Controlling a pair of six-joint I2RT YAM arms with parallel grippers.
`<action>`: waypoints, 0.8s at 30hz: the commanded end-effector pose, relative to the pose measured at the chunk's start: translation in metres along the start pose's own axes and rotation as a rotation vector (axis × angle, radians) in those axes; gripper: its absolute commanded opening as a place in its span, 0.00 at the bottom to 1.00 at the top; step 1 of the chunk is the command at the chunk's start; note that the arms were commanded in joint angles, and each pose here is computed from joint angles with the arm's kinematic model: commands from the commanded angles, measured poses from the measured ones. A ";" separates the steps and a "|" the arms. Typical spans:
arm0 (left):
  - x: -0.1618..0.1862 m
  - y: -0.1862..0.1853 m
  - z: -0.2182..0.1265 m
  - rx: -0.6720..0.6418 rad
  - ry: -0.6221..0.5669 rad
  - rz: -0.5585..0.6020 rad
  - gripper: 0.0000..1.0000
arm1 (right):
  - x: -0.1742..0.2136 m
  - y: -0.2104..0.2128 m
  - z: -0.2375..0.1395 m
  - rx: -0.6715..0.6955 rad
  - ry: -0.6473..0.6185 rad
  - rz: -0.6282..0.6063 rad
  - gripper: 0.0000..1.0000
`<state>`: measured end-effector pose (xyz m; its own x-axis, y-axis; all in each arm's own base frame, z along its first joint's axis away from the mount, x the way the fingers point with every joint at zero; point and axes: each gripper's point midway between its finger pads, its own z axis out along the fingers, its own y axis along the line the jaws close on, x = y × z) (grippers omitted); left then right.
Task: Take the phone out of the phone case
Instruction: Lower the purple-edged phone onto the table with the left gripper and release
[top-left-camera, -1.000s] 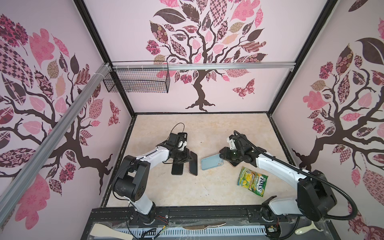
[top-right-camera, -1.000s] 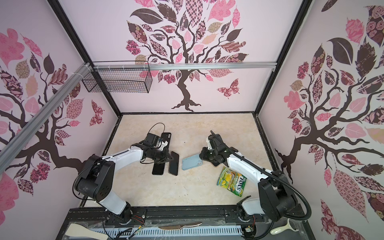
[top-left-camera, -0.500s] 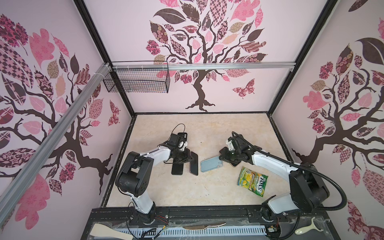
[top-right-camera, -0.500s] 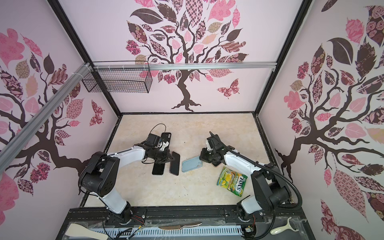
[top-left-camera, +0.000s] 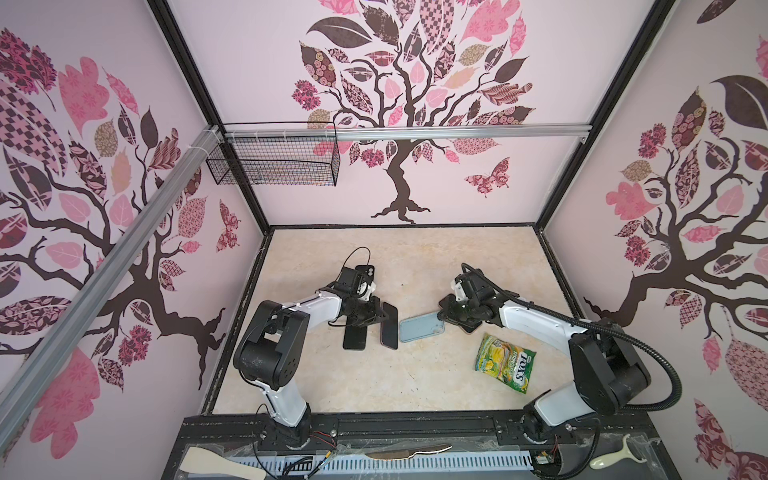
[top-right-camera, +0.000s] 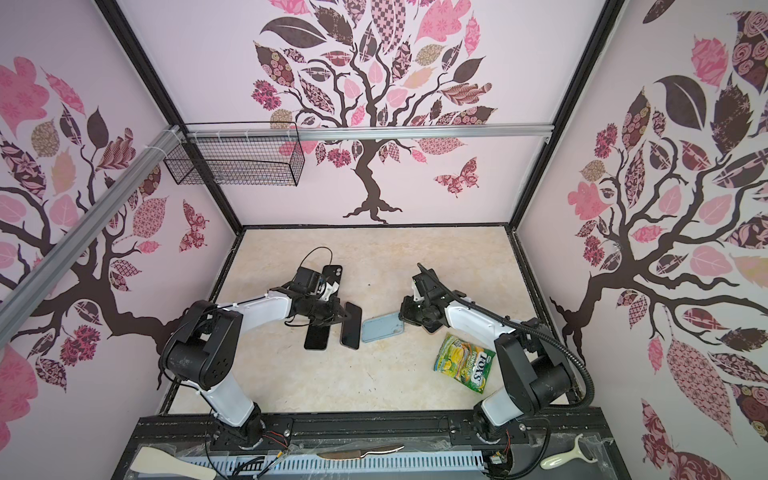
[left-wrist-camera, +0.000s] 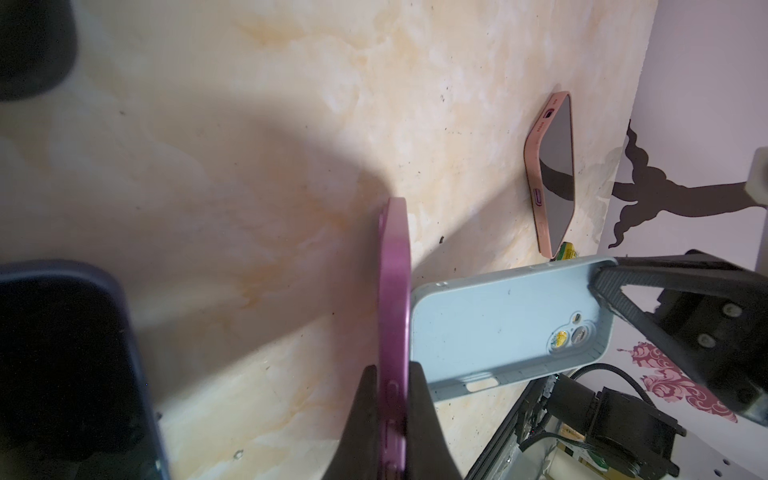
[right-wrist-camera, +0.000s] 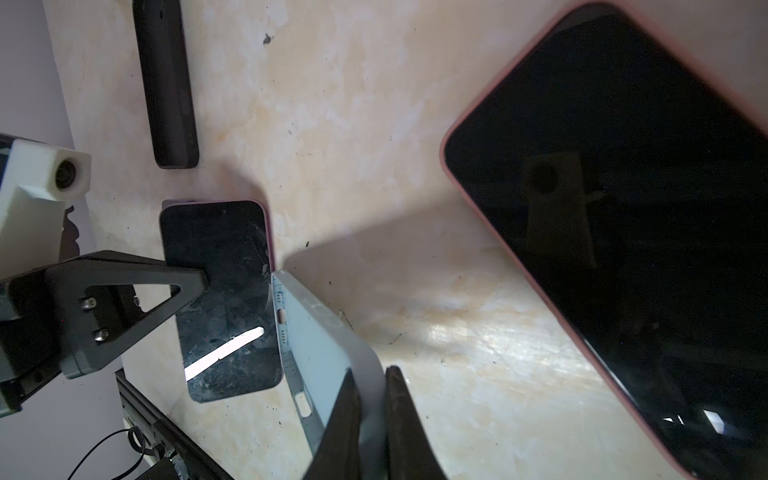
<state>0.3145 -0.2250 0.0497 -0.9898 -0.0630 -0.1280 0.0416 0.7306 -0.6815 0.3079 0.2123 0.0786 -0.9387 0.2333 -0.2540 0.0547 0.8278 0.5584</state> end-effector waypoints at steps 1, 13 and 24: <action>-0.003 0.012 0.003 -0.048 0.001 -0.026 0.00 | -0.017 0.004 -0.001 0.005 -0.044 0.014 0.00; -0.002 0.014 0.006 -0.041 0.009 -0.038 0.04 | -0.007 0.011 0.009 -0.050 0.019 0.010 0.00; -0.002 0.014 0.006 -0.040 0.005 -0.042 0.26 | -0.010 -0.004 0.008 0.029 -0.008 0.010 0.00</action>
<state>0.3156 -0.2206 0.0382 -0.9914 -0.0849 -0.0997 0.0029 0.7470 -0.6648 0.3135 0.2119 0.0683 -0.9388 0.2463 -0.2407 0.0742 0.8271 0.5572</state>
